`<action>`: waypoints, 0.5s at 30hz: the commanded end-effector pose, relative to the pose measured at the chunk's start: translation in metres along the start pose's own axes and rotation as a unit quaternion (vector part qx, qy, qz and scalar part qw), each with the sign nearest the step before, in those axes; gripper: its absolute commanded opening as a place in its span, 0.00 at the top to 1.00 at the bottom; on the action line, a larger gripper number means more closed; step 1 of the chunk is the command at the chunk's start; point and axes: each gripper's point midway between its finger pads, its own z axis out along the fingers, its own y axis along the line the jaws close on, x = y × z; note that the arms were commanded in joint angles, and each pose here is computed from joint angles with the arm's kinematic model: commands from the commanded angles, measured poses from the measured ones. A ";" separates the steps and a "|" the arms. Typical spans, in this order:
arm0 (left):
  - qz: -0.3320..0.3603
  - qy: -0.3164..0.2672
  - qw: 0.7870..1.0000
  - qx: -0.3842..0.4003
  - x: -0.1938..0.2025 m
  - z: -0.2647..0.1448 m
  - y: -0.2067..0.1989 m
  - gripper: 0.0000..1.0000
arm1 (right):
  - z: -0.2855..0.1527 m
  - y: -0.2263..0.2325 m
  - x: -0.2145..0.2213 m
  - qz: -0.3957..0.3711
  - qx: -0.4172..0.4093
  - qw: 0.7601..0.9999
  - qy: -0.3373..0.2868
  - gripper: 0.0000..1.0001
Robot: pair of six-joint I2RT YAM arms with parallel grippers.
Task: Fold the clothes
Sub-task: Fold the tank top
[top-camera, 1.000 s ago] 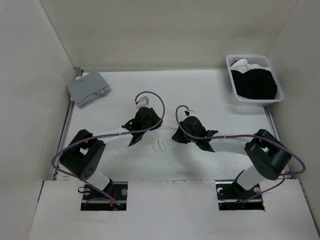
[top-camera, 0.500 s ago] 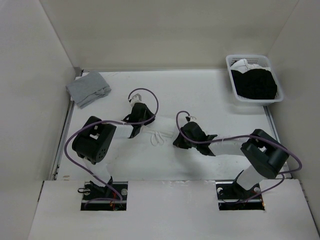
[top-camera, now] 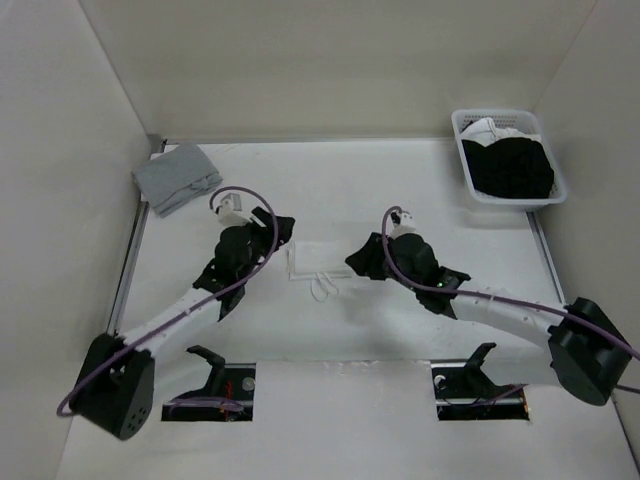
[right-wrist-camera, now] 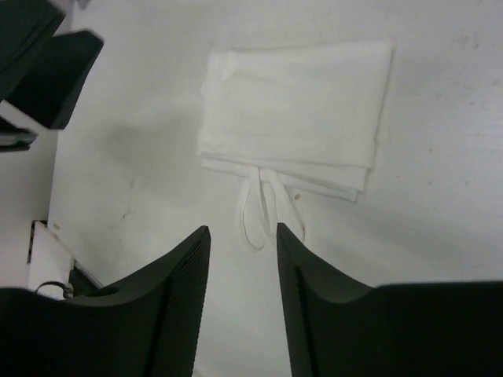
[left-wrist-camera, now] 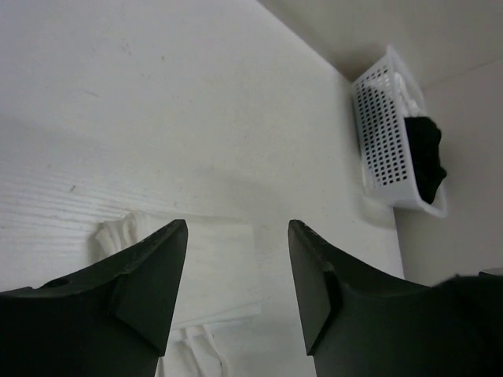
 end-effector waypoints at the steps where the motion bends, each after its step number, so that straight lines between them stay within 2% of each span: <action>1: 0.011 -0.027 0.999 -0.029 -0.020 -0.027 0.019 0.47 | -0.012 0.004 -0.047 -0.024 -0.005 0.997 -0.079 0.53; 6: 0.038 -0.016 0.995 -0.085 -0.020 -0.058 0.059 0.41 | -0.022 -0.008 -0.090 -0.017 0.010 0.988 -0.155 0.38; 10: 0.028 -0.020 0.990 -0.138 -0.025 -0.085 0.092 0.38 | -0.035 -0.033 -0.121 -0.004 0.045 0.972 -0.230 0.25; 15: -0.005 -0.036 0.984 -0.175 -0.029 -0.105 0.121 0.38 | -0.050 -0.082 -0.121 0.024 0.093 0.954 -0.283 0.15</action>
